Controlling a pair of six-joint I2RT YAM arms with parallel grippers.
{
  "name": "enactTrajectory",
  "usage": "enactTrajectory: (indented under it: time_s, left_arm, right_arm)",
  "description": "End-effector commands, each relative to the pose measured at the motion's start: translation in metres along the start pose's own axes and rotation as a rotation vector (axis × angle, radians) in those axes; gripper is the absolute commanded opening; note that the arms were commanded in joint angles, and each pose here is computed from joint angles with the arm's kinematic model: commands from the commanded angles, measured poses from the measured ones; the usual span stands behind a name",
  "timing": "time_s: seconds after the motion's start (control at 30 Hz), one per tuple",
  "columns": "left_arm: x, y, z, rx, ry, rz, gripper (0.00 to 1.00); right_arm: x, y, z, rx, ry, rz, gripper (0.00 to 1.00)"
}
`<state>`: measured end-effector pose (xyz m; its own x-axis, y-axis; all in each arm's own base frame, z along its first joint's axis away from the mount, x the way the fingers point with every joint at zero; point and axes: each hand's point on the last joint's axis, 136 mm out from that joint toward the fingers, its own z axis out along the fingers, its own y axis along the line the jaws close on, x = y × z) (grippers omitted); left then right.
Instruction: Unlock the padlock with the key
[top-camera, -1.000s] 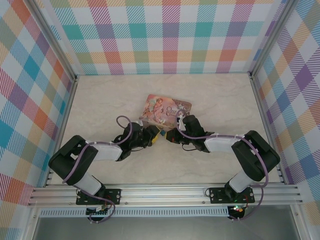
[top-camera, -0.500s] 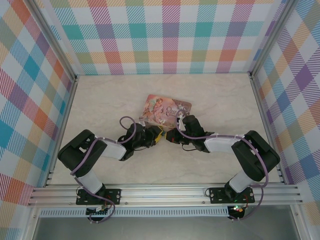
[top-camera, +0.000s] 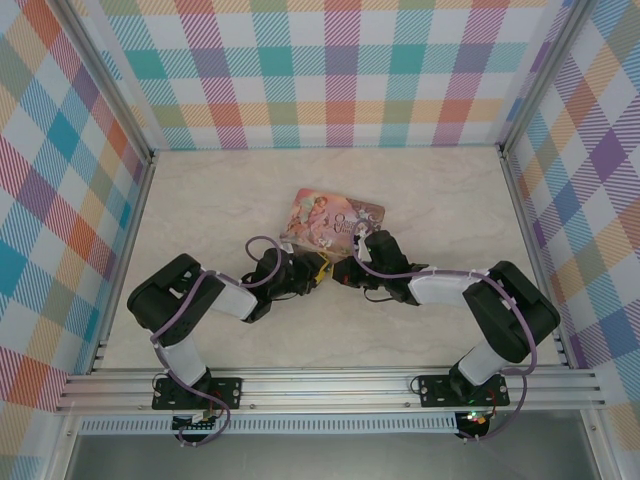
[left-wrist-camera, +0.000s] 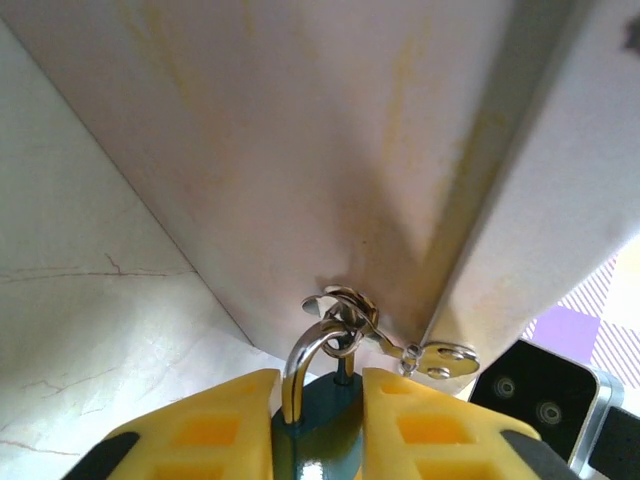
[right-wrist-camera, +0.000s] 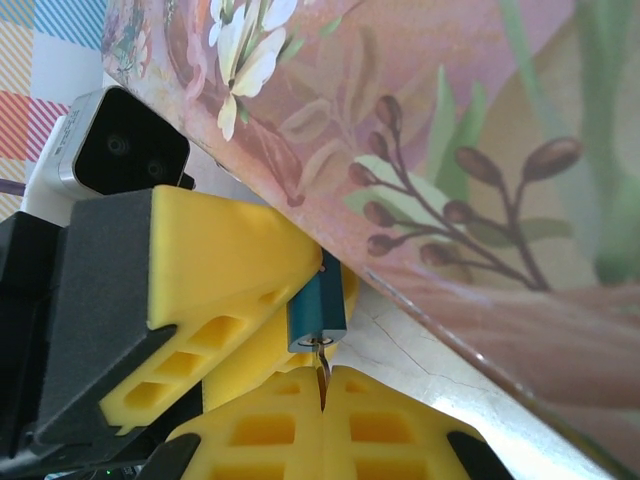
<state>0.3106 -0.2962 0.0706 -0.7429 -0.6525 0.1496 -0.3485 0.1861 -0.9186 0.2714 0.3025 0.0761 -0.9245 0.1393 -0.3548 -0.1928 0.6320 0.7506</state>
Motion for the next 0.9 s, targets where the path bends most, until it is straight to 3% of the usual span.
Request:
enactTrajectory:
  time_s: [0.0,0.2,0.37,0.47,0.67,0.87]
  left_arm:
    - [0.006,-0.009,0.004,0.038,0.004,-0.011,0.17]
    - [0.005,-0.005,0.002,0.02,-0.008,-0.01,0.03]
    - [0.004,-0.008,-0.001,0.011,-0.018,0.005,0.0]
    - [0.004,-0.01,-0.001,0.003,-0.022,0.013,0.0]
    - [0.004,-0.014,0.0,0.009,-0.02,0.014,0.0]
    - [0.006,-0.018,0.001,0.005,-0.011,0.007,0.0]
  right_arm:
    - [-0.015,0.032,-0.001,-0.094,-0.032,-0.043,0.0]
    - [-0.016,0.03,-0.003,-0.084,-0.04,-0.041,0.01]
    - [-0.016,0.023,-0.008,-0.046,-0.045,-0.065,0.06]
    - [-0.016,0.015,-0.013,-0.01,-0.044,-0.069,0.2]
    - [-0.021,0.003,-0.035,0.007,-0.07,-0.118,0.37]
    - [-0.033,0.01,-0.069,0.086,-0.138,-0.413,0.51]
